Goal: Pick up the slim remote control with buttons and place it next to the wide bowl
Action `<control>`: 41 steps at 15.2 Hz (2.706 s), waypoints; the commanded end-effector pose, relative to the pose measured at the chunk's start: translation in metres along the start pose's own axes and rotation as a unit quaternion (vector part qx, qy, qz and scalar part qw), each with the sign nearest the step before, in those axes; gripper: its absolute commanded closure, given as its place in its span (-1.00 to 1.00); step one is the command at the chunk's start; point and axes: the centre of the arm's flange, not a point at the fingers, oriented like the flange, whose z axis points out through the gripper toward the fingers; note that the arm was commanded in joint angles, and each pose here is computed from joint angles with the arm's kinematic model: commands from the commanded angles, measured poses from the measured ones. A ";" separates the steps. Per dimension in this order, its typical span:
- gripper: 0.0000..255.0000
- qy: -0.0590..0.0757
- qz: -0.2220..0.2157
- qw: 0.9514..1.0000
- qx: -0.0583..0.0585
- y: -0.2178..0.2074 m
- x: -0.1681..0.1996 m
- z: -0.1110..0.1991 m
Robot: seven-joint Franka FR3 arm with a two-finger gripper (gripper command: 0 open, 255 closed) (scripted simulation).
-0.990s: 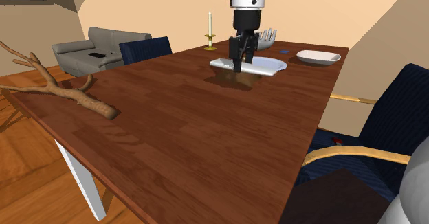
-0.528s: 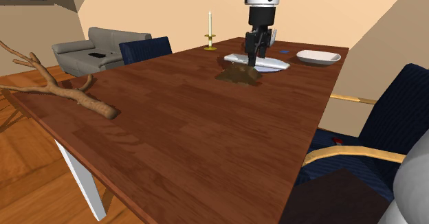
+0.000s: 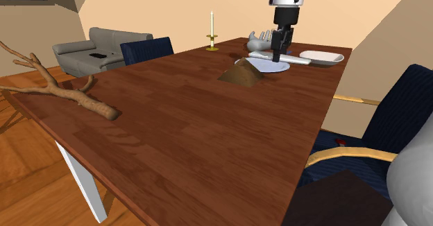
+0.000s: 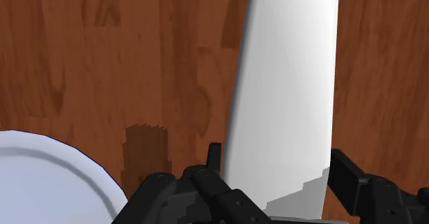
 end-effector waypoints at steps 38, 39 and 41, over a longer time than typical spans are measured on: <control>1.00 0.000 -0.001 1.000 0.000 0.259 -0.079 0.094; 1.00 0.000 -0.001 1.000 0.000 0.259 -0.079 0.099; 1.00 0.000 -0.001 1.000 0.000 0.259 -0.079 0.106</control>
